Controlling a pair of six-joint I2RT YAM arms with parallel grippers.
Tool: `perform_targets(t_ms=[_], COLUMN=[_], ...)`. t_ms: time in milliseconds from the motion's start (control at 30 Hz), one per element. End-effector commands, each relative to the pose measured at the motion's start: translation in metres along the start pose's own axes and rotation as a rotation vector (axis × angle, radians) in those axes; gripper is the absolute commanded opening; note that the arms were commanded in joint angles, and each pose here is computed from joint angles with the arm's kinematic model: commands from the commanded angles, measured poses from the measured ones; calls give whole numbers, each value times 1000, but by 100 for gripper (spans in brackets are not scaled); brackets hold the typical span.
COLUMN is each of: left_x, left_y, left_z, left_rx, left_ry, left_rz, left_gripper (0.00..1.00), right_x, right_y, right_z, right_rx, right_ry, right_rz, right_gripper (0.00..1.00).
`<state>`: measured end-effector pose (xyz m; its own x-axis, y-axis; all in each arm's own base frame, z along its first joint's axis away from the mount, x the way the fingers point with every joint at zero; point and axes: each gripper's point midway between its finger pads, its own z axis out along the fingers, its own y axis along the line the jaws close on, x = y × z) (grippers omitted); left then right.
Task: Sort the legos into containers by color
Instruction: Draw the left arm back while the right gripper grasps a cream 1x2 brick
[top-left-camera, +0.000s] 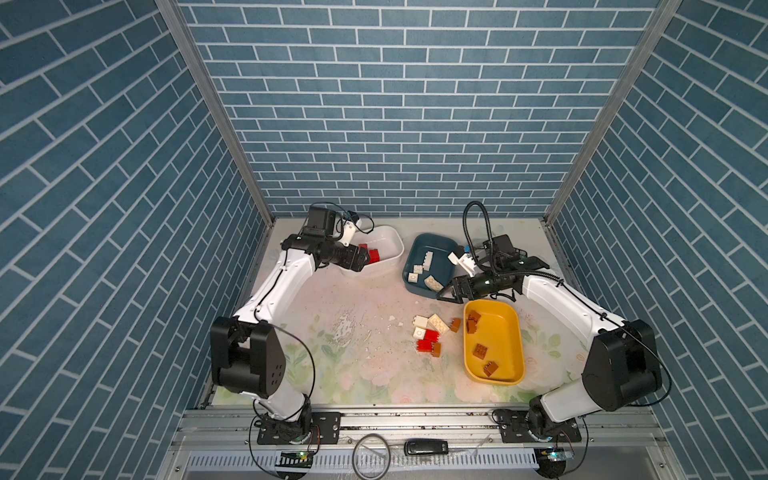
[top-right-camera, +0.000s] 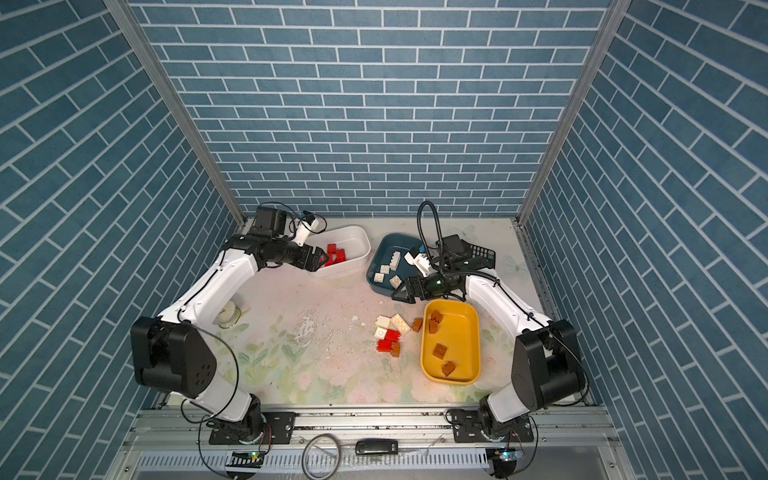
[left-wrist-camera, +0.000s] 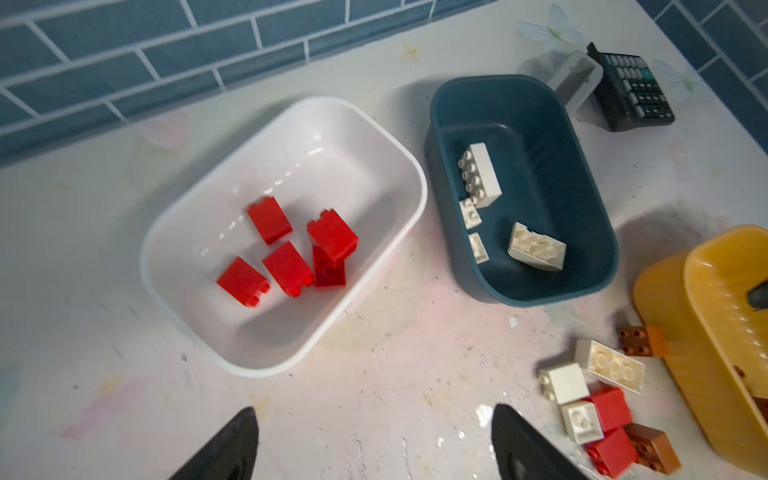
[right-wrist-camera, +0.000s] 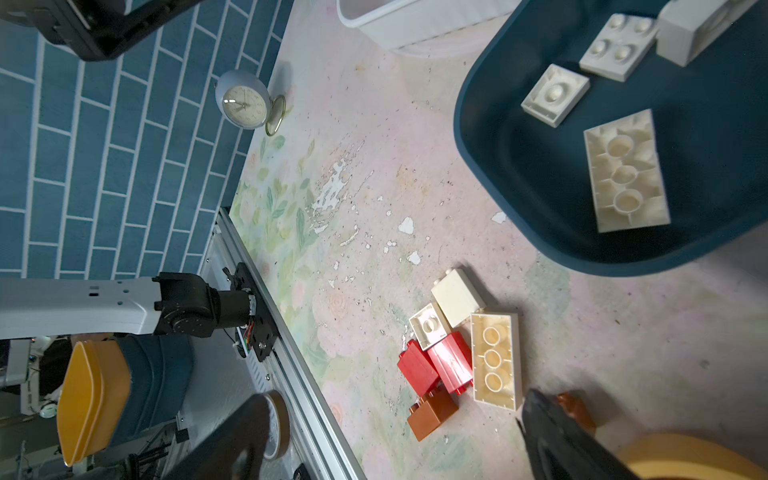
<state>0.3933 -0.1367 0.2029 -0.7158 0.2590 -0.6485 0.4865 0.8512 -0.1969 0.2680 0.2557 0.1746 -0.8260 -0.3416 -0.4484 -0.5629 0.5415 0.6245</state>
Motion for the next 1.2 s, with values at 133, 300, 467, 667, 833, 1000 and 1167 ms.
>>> perform_targets(t_ms=[133,300,467,667,833,1000,1167], left_x=[43,62,69,74,77,81,83], left_y=[-37,-42,-42,-42,-41,-40,-40], left_z=[-17,-24,-30,-36,-38,-39,-39], left_rx=[167,181,186,190,186,184,182], left_ry=[-6,-6,-16,-21,-20,-18,-16], left_rz=[-173,-217,-244,-258,-259,-264,-269], left_gripper=[100,100,100,99,100,100,100], right_x=[25,36,33,33,34,41,43], right_y=[-6,-19,-36,-43,-47,-52,-60], right_z=[33,57,75,99,111,121,124], right_rx=[141,259,350,370,375,373,398], right_ry=[145,288,341,415,454,495,532], right_rz=[-146,-336,-497,-611,-646,-676,-702], right_gripper=[89,82,75,70,66,64,62])
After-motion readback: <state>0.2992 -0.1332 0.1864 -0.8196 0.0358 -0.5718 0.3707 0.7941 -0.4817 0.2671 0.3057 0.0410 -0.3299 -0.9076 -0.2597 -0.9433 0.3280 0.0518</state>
